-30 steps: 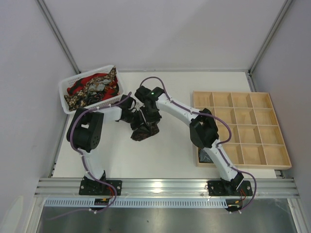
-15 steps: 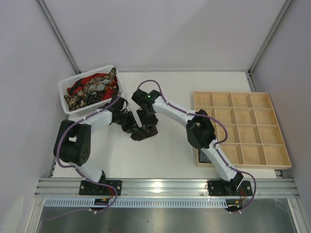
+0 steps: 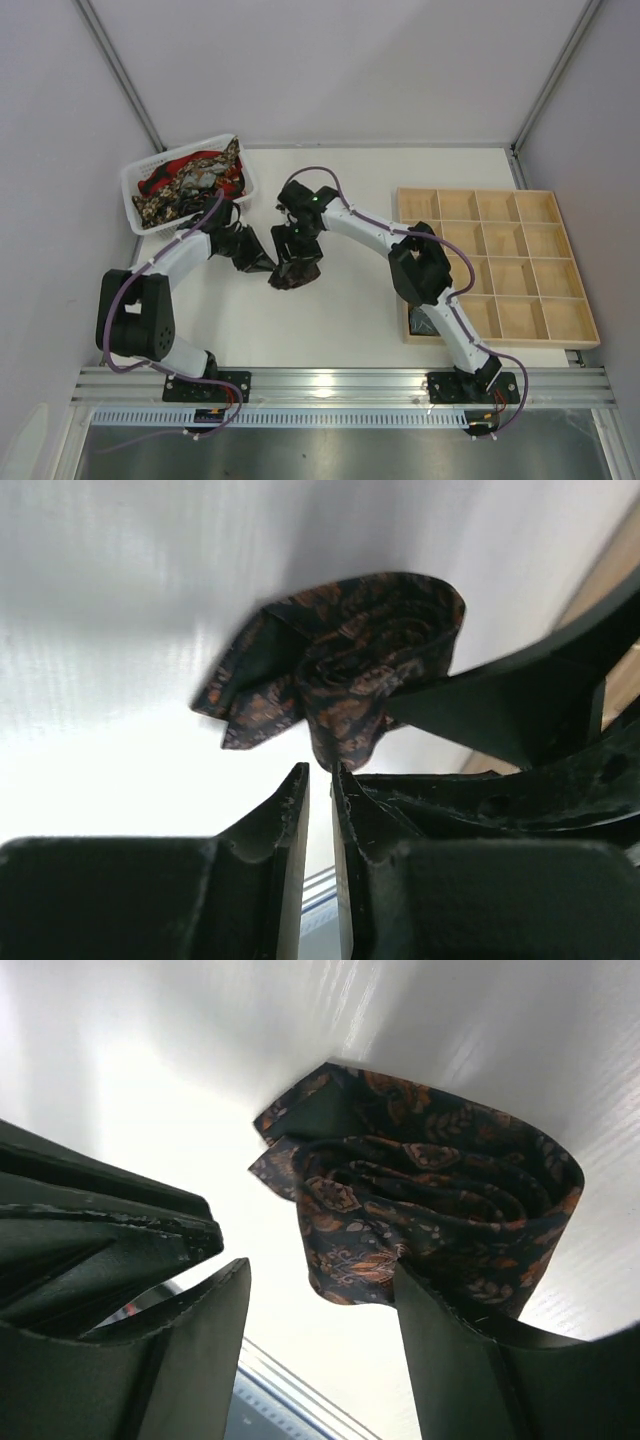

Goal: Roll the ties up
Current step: Roll the tie

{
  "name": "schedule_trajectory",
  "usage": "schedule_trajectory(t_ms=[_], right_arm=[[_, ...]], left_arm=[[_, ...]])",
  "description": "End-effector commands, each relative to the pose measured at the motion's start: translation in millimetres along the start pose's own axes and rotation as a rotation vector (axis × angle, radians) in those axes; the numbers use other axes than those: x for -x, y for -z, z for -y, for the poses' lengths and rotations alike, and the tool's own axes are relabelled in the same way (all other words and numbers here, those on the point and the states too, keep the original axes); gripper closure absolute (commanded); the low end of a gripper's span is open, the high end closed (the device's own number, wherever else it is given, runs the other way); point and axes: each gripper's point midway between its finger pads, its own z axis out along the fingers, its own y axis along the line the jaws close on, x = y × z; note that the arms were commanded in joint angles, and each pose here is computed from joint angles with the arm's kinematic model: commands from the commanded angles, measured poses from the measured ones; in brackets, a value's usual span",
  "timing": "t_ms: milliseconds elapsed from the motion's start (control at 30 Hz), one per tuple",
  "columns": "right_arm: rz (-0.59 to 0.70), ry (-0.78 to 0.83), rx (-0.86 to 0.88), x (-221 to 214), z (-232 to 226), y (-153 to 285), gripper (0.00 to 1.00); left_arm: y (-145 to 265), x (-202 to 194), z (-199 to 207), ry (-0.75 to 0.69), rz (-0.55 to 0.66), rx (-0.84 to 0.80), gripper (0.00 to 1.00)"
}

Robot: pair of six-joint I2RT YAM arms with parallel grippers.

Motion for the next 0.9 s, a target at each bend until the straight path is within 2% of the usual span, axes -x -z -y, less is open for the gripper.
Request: schedule_trajectory(t_ms=[0, 167, 267, 367, 433, 467, 500, 533, 600, 633, 700, 733, 867], right_arm=[[0.115, -0.003, 0.181, 30.8, -20.4, 43.7, 0.34], [0.204, -0.058, 0.268, 47.0, -22.8, 95.5, 0.33], [0.219, -0.131, 0.220, 41.8, -11.1, 109.4, 0.34], [0.222, -0.202, 0.184, 32.0, 0.1, 101.1, 0.36], [0.250, -0.301, 0.089, 23.8, 20.2, 99.0, 0.41], [0.281, -0.396, 0.025, 21.9, 32.3, 101.0, 0.53], [0.285, -0.434, 0.012, 18.6, 36.5, 98.3, 0.59], [0.253, -0.487, -0.020, 4.3, 47.6, 84.9, 0.71], [0.249, -0.599, -0.072, -6.3, 60.6, 74.1, 0.76], [0.249, -0.678, -0.085, -11.3, 60.7, 67.1, 0.80], [0.255, -0.738, -0.134, -25.3, 70.9, 49.3, 0.88], [0.265, -0.789, -0.137, -26.3, 70.5, 43.8, 0.89], [0.299, -0.833, -0.154, -34.0, 57.4, 17.0, 0.91]], left_arm=[[12.0, 0.1, 24.5, -0.034, 0.010, -0.119, 0.80], [14.6, 22.0, 37.9, -0.114, 0.043, -0.130, 0.74], [11.2, 43.4, 51.6, -0.141, 0.054, -0.142, 0.73], [11.2, 67.6, 72.7, -0.178, 0.086, -0.179, 0.75], [1.7, 85.1, 82.6, -0.203, 0.089, -0.171, 0.76], [-13.4, 87.9, 70.8, -0.201, 0.056, -0.109, 0.78], [-19.3, 92.9, 69.2, -0.215, 0.055, -0.075, 0.78], [-20.0, 102.6, 81.8, -0.258, 0.076, -0.058, 0.78], [-37.4, 101.8, 69.9, -0.277, 0.023, 0.026, 0.80], [-38.6, 111.1, 75.3, -0.307, 0.055, 0.064, 0.81], [-51.7, 109.6, 66.0, -0.331, 0.018, 0.116, 0.81], [-55.3, 109.8, 68.3, -0.355, 0.017, 0.134, 0.81], [-71.5, 102.4, 60.0, -0.411, -0.022, 0.197, 0.81]])
